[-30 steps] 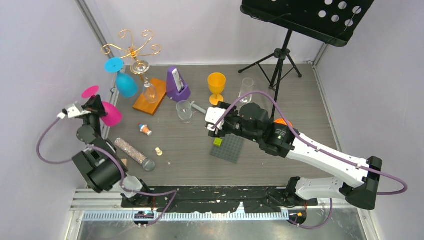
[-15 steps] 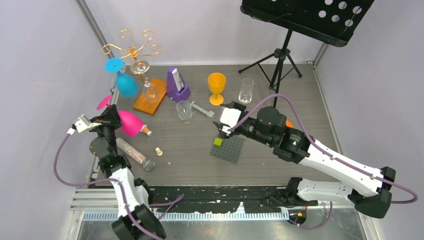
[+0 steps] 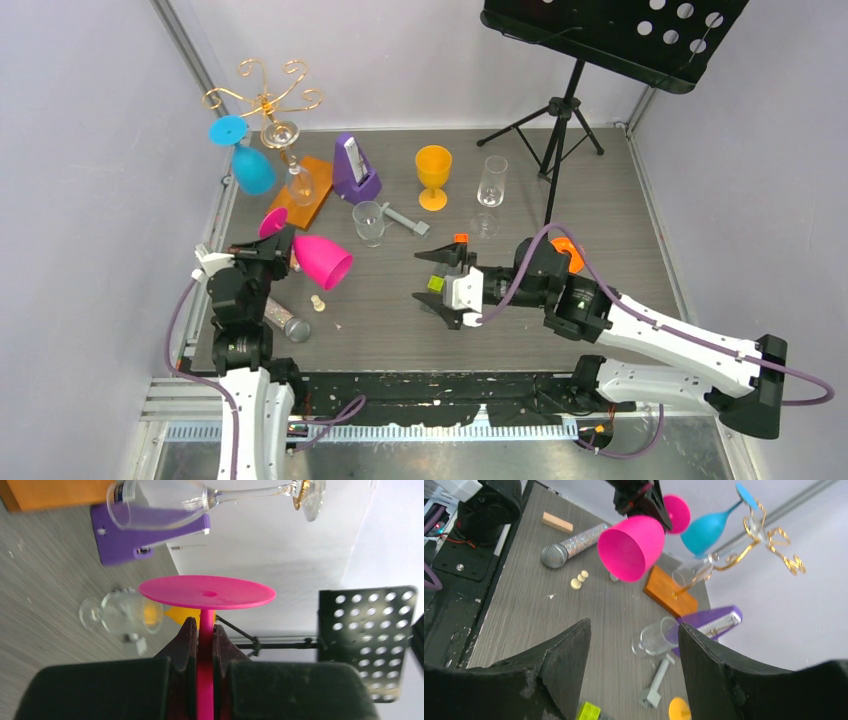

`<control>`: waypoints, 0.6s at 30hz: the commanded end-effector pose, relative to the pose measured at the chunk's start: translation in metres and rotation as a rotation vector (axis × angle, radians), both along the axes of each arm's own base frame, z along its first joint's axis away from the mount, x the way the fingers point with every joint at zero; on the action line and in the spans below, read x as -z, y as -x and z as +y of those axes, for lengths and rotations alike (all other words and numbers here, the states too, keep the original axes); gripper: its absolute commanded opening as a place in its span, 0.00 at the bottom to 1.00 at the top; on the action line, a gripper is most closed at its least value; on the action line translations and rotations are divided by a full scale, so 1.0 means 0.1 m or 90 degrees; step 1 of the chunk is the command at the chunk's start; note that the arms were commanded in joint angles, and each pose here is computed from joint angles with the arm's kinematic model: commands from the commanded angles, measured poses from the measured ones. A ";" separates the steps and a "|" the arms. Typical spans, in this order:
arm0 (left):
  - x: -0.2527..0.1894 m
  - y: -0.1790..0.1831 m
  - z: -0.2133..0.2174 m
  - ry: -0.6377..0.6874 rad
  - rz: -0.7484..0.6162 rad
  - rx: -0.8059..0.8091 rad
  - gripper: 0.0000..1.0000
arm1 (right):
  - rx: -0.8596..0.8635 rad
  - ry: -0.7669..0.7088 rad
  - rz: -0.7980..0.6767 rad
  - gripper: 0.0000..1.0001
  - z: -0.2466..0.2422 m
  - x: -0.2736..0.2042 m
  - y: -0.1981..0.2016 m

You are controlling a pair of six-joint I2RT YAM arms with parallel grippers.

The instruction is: Place the wine glass upside down on the wine glass rack

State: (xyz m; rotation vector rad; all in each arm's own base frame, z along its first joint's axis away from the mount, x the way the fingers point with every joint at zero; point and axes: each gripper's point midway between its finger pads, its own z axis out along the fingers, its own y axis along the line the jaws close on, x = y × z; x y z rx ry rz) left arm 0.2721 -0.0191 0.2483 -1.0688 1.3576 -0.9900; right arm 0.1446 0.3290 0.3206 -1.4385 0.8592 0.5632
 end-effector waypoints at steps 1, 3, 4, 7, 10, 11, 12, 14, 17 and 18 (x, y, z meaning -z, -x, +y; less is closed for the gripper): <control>-0.08 0.06 -0.07 0.201 0.046 -0.024 0.00 | -0.056 -0.095 -0.092 0.70 0.18 -0.37 0.13; -0.13 0.12 -0.04 0.206 0.056 -0.044 0.00 | -0.056 -0.111 -0.100 0.70 0.25 -0.43 0.12; -0.13 0.16 -0.03 0.205 0.071 -0.054 0.00 | -0.048 -0.117 -0.104 0.70 0.31 -0.44 0.10; -0.16 0.26 -0.05 0.205 0.100 -0.060 0.00 | -0.024 -0.131 -0.105 0.70 0.46 -0.44 0.02; -0.19 0.28 -0.11 0.219 0.101 -0.045 0.00 | -0.001 -0.165 -0.094 0.68 0.57 -0.53 -0.06; -0.20 0.28 -0.13 0.221 0.097 -0.038 0.00 | 0.001 -0.162 -0.090 0.67 0.65 -0.53 -0.09; -0.21 0.29 -0.14 0.218 0.096 -0.034 0.00 | 0.004 -0.162 -0.087 0.66 0.68 -0.52 -0.10; -0.18 0.29 -0.17 0.216 0.103 -0.028 0.00 | 0.018 -0.172 -0.080 0.65 0.75 -0.55 -0.16; -0.14 0.29 -0.20 0.216 0.109 -0.019 0.00 | 0.033 -0.193 -0.065 0.64 0.83 -0.63 -0.23; -0.12 0.29 -0.21 0.217 0.111 -0.017 0.00 | 0.033 -0.191 -0.063 0.63 0.85 -0.62 -0.24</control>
